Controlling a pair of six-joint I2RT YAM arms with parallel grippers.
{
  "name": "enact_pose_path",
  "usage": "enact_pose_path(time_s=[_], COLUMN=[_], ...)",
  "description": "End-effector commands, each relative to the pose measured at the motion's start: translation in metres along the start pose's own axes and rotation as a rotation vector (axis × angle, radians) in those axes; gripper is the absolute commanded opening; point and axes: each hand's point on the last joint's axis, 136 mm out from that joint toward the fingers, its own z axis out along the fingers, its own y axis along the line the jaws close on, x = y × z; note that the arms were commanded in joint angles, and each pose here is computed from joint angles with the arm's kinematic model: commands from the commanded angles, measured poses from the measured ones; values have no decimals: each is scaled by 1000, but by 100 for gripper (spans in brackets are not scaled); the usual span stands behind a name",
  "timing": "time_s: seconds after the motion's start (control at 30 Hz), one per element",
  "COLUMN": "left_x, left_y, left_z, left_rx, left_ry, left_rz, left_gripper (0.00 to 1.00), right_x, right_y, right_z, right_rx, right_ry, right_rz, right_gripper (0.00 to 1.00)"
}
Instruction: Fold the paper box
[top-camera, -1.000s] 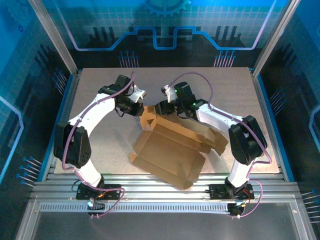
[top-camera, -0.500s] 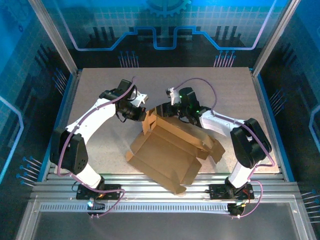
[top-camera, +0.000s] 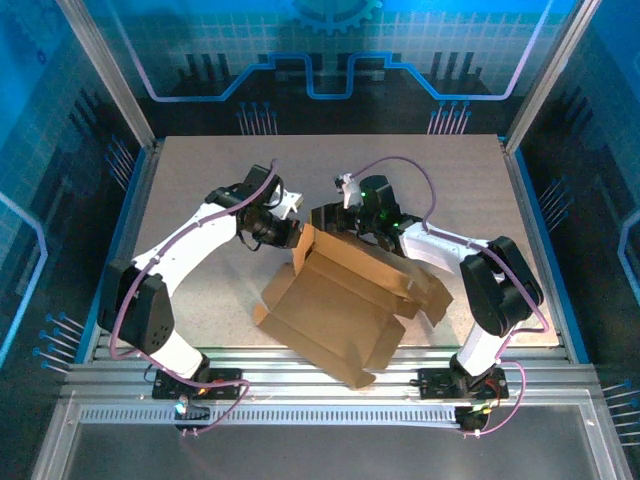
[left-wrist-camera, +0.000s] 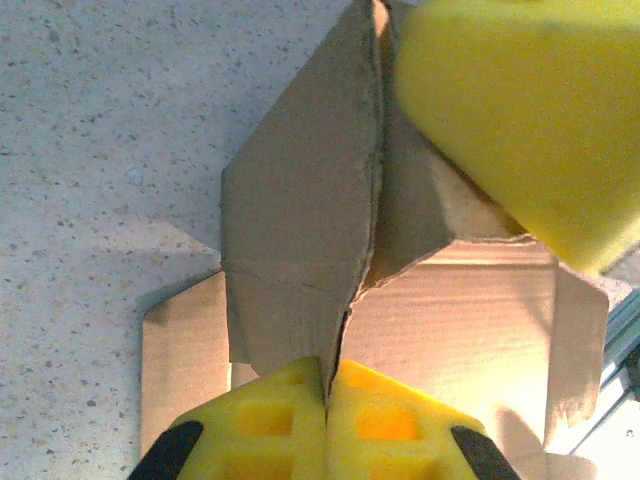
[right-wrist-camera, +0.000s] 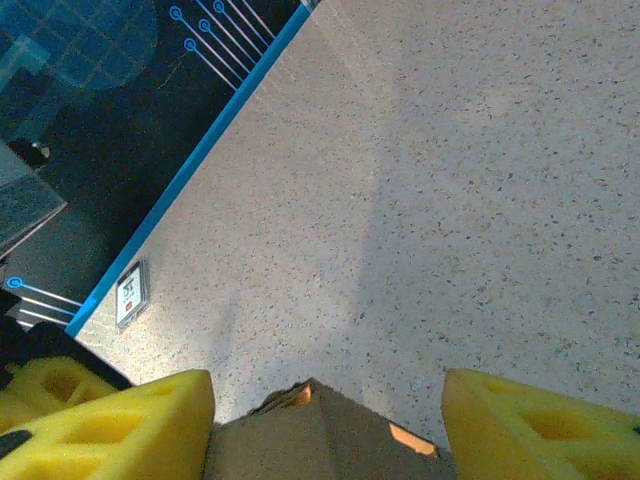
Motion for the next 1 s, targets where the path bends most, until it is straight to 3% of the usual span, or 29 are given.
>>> enact_pose_path(time_s=[0.0, 0.23, 0.63, 0.97], left_x=[22, 25, 18, 10], left_y=[-7, -2, 5, -2], left_z=[1, 1, -5, -13], left_rx=[13, -14, -70, -24], left_ry=[60, 66, 69, 43], left_rz=[-40, -40, -33, -30], left_gripper=[2, 4, 15, 19], right_x=[5, 15, 35, 44], right_y=[-4, -1, -3, -8], right_z=[9, 22, 26, 28], right_rx=[5, -18, 2, 24], right_ry=[5, 54, 119, 154], right_rz=[-5, -17, -49, -69], right_gripper=[66, 67, 67, 66])
